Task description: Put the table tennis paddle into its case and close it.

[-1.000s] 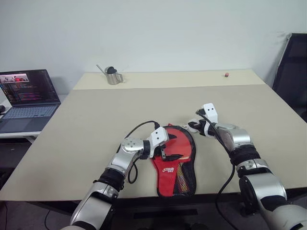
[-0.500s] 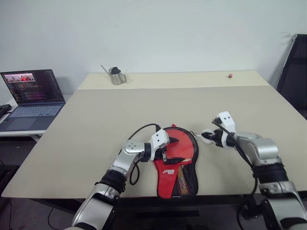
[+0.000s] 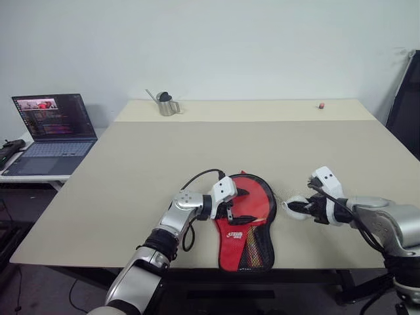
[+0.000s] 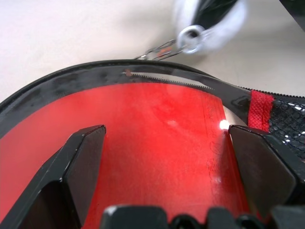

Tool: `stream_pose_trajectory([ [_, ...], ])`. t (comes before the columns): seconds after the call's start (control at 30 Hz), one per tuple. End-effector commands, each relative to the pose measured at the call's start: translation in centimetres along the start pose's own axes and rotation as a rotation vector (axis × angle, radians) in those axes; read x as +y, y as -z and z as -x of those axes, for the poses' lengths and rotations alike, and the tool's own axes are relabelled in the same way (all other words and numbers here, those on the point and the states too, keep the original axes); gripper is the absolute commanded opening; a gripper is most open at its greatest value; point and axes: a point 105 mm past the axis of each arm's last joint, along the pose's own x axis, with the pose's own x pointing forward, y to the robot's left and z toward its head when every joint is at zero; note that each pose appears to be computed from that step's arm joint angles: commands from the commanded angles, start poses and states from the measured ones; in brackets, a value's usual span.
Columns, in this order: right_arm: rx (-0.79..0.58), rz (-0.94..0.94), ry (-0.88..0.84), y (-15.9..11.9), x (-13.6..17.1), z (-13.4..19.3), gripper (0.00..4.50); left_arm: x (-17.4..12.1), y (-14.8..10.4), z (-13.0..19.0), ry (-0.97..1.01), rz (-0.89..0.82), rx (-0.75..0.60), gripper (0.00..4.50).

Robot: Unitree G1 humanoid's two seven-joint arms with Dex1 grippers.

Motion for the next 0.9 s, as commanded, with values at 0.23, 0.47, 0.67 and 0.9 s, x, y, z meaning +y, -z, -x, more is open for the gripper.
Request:
stream_pose_trajectory([
  [0.23, 0.038, 0.039, -0.101, 0.7, 2.2, 3.2, 0.54, -1.6, 3.0, -2.0, 0.091, 0.019, 0.16, 4.5],
  [0.47, 0.106, 0.026, -0.248, 3.4, 5.8, 4.9, 0.54, -1.5, 3.1, -2.6, 0.095, 0.01, 0.182, 4.5],
  [0.67, 0.169, -0.009, -0.32, 6.3, 8.4, 5.6, 0.52, -1.7, 3.1, -3.2, 0.105, 0.007, 0.186, 4.5],
  [0.9, 0.221, -0.055, -0.47, 9.3, 12.9, 7.1, 0.52, -1.7, 3.1, -3.3, 0.103, 0.001, 0.19, 4.5],
])
